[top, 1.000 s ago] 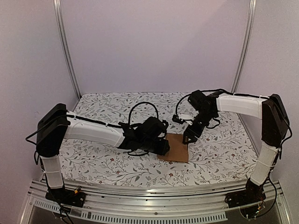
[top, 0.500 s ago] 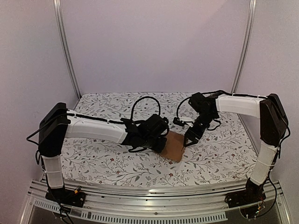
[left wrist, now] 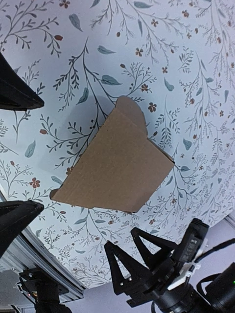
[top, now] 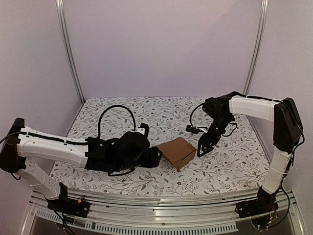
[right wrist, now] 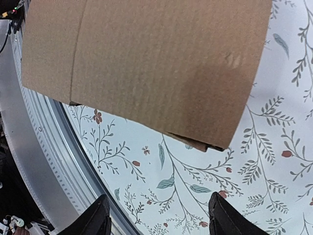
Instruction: Fold the paper box
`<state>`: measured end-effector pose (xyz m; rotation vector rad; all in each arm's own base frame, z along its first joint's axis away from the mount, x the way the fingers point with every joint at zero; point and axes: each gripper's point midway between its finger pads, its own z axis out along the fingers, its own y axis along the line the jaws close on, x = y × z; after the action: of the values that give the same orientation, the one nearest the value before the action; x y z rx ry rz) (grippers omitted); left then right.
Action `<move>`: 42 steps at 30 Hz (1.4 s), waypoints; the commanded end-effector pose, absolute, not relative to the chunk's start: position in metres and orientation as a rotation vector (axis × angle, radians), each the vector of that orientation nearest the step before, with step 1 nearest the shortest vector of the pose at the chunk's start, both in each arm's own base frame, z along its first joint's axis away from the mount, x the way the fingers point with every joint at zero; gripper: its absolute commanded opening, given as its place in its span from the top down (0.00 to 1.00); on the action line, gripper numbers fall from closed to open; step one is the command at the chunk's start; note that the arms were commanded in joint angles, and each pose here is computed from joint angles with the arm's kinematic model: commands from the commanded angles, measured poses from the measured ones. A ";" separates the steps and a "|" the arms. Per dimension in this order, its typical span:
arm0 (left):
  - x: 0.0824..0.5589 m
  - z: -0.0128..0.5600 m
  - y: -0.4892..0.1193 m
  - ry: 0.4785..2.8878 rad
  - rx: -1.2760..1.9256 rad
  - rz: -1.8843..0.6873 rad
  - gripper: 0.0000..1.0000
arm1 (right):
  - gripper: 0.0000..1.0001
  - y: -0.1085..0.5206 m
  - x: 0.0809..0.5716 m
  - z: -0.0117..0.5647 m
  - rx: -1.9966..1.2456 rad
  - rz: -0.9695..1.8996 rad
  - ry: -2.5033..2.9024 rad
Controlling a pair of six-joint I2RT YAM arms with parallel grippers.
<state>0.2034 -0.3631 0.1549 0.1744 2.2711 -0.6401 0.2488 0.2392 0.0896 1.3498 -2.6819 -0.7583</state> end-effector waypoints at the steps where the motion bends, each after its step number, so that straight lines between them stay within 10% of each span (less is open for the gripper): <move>1: 0.206 0.151 -0.383 2.267 0.035 -0.765 0.37 | 0.33 0.239 0.281 0.117 1.410 -0.727 -2.812; 13: 0.230 0.133 -0.389 2.268 -0.130 -0.876 0.37 | 0.33 0.275 0.324 0.094 1.361 -0.750 -2.862; 42: 0.214 0.097 -0.310 2.257 0.340 -0.387 0.41 | 0.72 0.268 0.324 0.028 0.973 -1.038 -2.676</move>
<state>0.2108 -0.3167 0.0926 0.2723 2.3223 -0.4372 0.3207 0.2819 0.0568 1.0882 -2.7117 -1.0494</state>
